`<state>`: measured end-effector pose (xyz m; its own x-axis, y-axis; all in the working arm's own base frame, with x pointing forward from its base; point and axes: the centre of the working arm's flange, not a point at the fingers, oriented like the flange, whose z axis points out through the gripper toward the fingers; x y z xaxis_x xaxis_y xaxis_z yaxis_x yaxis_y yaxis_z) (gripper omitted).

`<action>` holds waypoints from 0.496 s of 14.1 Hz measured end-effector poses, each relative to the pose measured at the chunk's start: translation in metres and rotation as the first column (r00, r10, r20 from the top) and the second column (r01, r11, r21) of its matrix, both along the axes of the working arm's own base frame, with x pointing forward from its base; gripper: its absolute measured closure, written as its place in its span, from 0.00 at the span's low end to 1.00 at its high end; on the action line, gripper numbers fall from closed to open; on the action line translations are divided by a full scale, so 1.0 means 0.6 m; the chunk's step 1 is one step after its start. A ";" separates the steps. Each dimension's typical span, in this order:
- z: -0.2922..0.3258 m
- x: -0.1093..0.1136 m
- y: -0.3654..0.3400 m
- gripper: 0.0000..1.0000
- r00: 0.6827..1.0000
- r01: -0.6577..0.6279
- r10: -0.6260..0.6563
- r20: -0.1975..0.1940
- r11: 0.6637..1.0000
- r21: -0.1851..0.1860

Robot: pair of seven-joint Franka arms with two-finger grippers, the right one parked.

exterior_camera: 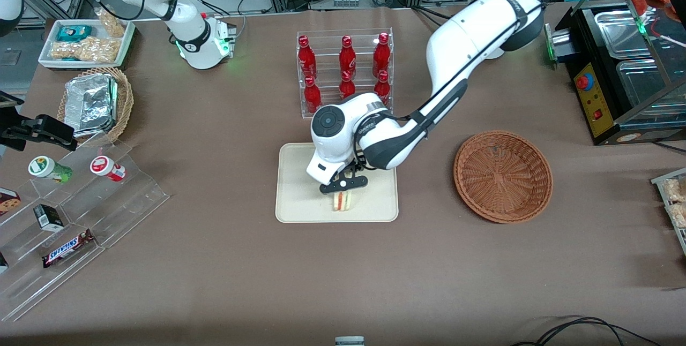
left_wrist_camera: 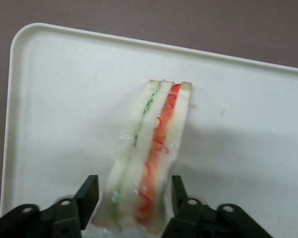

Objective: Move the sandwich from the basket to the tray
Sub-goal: 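Lower the sandwich onto the tray and open the left gripper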

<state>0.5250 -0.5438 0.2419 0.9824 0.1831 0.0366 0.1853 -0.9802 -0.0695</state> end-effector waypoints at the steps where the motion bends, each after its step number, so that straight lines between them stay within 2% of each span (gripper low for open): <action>1: -0.008 -0.006 -0.006 0.18 1.000 -0.005 0.005 0.014 1.000 0.018; 2: -0.010 -0.011 -0.013 0.07 1.000 -0.008 0.007 0.023 1.000 0.025; 3: -0.008 -0.013 -0.017 0.00 1.000 -0.011 0.010 0.029 1.000 0.025; 7: 0.032 0.011 -0.009 0.00 0.998 -0.052 0.052 0.038 0.999 0.007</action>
<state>0.5316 -0.5491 0.2613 0.9694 0.2335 0.0754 0.2386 -0.9687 -0.0689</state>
